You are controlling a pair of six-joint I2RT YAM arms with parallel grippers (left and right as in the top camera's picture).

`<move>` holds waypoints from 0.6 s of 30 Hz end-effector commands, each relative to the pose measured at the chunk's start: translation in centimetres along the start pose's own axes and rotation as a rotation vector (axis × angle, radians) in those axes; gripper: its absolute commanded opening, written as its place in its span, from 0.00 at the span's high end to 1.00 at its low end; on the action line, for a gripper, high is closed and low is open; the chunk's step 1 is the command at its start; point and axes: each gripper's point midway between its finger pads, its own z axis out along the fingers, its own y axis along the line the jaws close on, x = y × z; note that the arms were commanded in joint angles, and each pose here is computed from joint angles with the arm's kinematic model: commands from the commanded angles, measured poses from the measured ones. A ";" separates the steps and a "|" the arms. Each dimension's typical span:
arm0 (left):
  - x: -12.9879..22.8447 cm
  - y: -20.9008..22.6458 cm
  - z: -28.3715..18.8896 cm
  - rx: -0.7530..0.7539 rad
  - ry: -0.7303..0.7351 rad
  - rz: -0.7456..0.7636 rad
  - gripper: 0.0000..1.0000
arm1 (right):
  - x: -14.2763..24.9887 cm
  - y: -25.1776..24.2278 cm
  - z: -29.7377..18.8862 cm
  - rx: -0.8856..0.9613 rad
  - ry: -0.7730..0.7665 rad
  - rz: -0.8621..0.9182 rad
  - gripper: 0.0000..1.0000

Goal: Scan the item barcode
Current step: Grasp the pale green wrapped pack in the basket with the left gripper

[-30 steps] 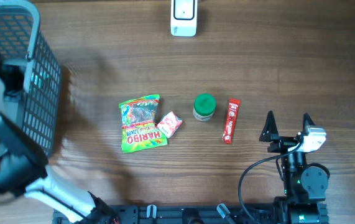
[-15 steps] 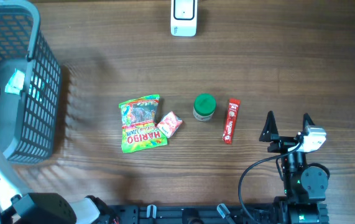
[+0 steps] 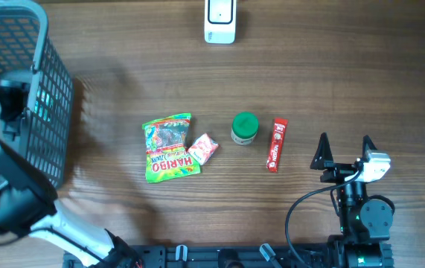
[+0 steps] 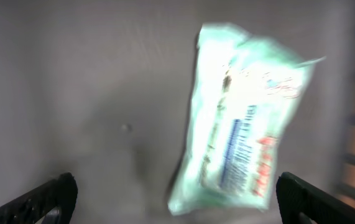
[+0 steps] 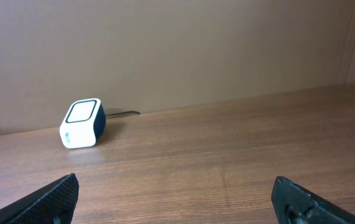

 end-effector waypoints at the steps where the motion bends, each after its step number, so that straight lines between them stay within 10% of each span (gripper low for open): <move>1: 1.3 -0.1 2.5 -0.039 0.023 0.043 0.00 | -0.3 -0.2 -0.1 0.008 -0.014 -0.018 0.00; 13: 2.1 -0.6 5.6 -0.049 0.035 0.062 0.03 | -0.3 -0.2 -0.1 0.008 -0.014 -0.018 0.00; 18: 3.0 0.3 7.6 -0.088 0.072 0.069 0.51 | -0.3 -0.2 -0.1 0.008 -0.014 -0.018 0.00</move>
